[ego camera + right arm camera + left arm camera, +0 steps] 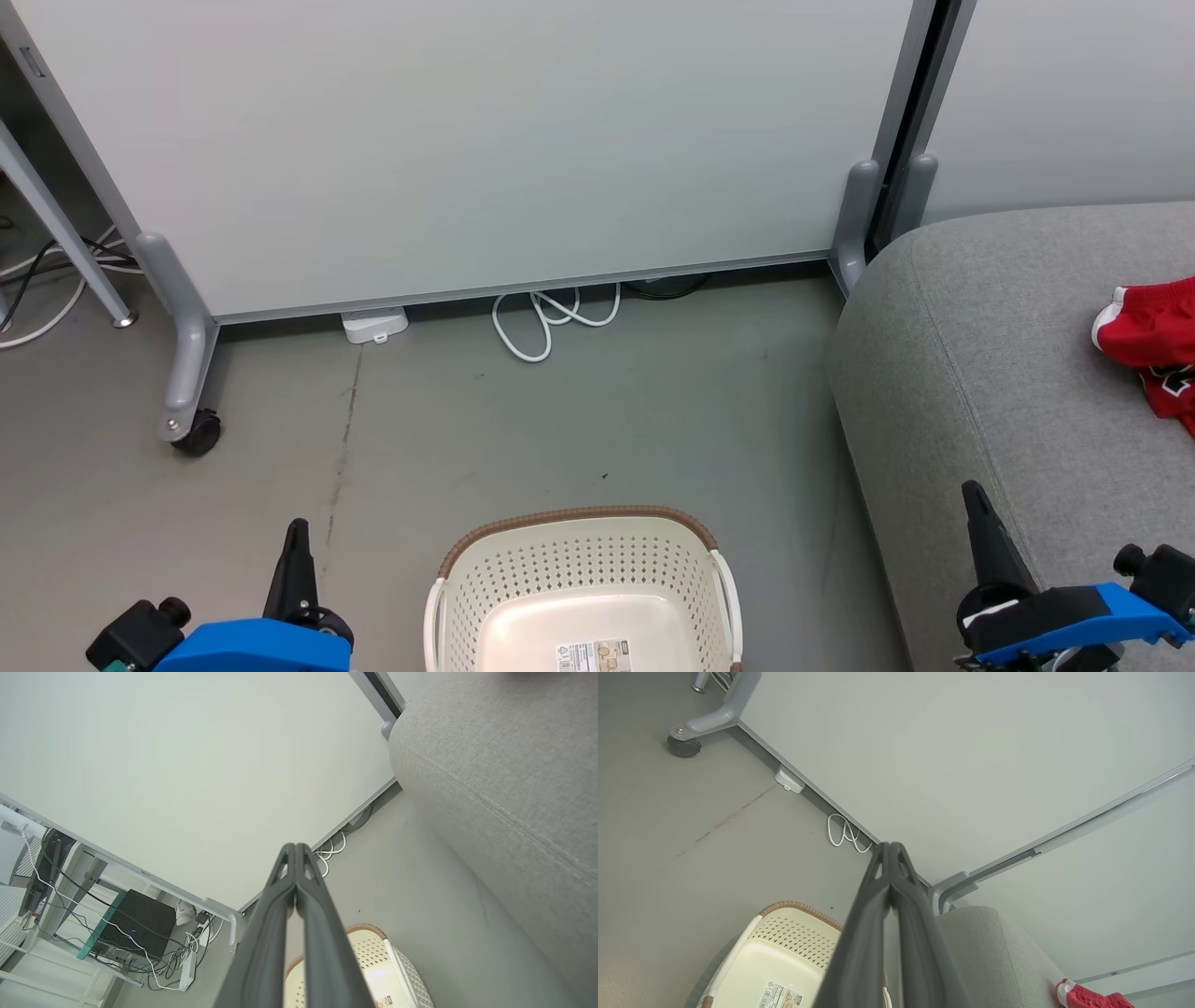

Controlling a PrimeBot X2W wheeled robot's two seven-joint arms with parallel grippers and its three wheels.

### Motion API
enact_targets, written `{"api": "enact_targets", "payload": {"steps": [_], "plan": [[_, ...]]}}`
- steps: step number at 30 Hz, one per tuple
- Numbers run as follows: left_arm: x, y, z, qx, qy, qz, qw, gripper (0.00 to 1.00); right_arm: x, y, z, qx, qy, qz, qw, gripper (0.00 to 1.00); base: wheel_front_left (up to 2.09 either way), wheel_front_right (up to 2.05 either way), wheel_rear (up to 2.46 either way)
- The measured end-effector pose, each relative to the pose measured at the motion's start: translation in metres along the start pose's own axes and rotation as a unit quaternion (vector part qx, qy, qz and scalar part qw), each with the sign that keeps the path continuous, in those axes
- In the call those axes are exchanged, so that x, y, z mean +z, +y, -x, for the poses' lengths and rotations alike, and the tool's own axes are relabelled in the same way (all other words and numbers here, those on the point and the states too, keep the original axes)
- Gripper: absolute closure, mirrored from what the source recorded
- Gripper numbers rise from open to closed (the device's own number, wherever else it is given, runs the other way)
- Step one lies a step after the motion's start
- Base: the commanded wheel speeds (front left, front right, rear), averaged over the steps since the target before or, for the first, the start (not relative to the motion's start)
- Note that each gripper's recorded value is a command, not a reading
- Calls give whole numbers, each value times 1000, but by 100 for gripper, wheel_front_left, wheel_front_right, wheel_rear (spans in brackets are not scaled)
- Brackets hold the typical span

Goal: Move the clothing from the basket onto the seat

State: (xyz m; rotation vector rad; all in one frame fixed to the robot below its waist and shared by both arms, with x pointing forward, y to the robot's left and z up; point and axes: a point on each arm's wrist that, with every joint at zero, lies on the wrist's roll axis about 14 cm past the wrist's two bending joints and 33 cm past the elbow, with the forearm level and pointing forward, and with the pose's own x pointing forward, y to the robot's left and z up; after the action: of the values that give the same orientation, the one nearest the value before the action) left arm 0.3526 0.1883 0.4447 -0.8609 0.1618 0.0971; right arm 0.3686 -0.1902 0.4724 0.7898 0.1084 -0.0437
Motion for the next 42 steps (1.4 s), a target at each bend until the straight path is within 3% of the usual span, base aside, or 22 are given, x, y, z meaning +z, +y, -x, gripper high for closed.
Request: {"api": "enact_targets", "payload": {"steps": [20,42], "plan": [[14,-9,-8,-12,-9,110,994,100,8,3,-5,5,-7,-121,993,100,0,0,0],[28,-21,-15,-34,-16,208,977,100,17,9,-10,19,-13,-230,973,100,0,0,0]]}}
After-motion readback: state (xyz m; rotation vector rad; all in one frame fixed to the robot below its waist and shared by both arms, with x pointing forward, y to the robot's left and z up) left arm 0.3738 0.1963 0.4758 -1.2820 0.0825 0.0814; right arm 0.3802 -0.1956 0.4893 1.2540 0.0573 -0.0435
